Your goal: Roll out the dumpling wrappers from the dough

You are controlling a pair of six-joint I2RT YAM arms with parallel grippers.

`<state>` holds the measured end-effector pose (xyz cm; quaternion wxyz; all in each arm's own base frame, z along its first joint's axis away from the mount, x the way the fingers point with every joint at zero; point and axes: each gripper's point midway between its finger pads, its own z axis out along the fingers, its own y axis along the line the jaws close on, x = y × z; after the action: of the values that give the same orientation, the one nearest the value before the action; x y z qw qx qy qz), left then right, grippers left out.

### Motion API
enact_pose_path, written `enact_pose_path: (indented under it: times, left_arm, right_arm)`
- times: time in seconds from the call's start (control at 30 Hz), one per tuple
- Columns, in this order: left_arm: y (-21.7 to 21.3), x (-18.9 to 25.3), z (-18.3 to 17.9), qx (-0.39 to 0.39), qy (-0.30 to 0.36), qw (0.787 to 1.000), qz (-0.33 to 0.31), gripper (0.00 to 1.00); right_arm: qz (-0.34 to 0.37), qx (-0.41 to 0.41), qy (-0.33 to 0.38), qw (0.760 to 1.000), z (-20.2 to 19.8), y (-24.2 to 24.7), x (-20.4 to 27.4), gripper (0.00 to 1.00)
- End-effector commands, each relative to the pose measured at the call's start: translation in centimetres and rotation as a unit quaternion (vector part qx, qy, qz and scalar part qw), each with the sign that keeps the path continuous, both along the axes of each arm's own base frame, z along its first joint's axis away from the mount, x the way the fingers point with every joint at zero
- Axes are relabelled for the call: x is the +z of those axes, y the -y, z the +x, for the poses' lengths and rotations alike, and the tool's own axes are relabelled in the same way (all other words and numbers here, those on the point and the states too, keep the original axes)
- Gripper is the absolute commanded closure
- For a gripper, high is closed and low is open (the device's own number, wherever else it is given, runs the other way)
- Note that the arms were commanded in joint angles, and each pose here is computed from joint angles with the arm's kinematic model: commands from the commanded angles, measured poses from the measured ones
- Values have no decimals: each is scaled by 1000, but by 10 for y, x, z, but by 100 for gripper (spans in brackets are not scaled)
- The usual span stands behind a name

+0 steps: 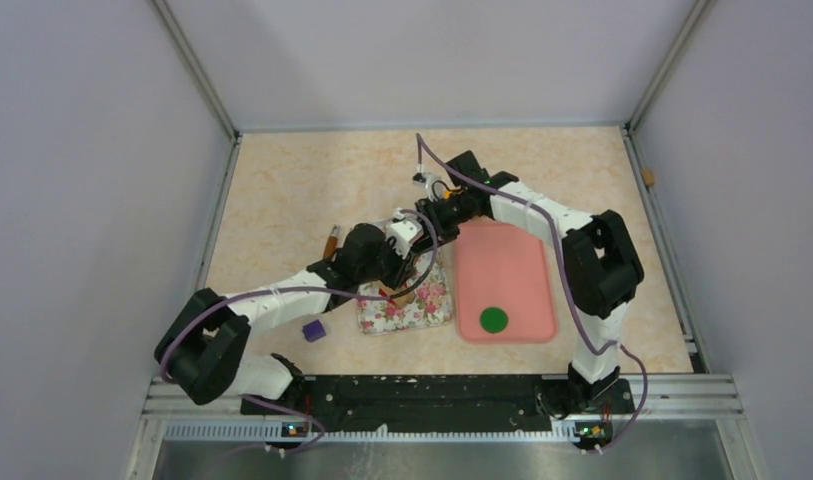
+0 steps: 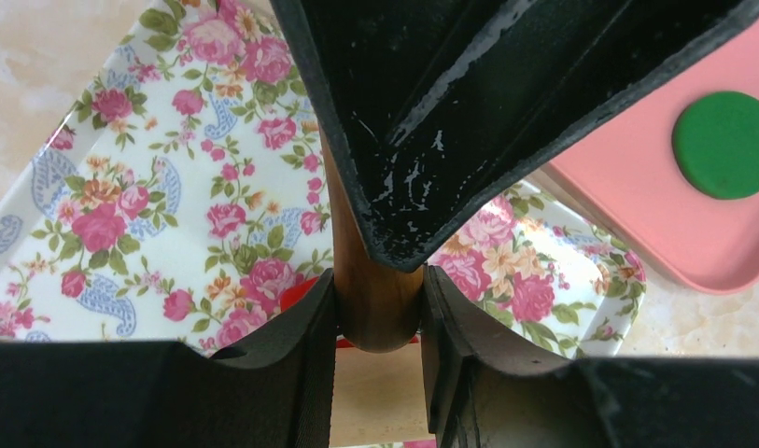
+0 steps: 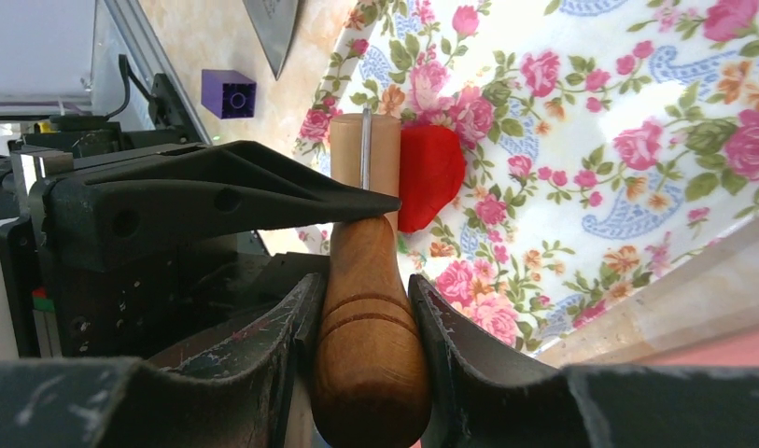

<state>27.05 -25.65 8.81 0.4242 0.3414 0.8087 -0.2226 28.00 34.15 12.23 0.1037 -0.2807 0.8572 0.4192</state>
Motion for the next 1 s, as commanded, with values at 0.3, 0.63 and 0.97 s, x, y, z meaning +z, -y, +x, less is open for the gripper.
enact_pose_path:
  times: [0.3, 0.63, 0.97]
  left_arm:
    - [26, 0, 27, 9, 34, 998, -59, 100]
    - [38, -24, 33, 3, 25, 997, -74, 100]
    - [53, 14, 55, 15, 46, 994, -97, 100]
  right_arm:
    - [-74, -18, 53, 996, 24, 18, -17, 100]
    - [-123, -35, 81, 988, 39, 31, -28, 100]
    - [-41, -24, 74, 996, 44, 13, 17, 100]
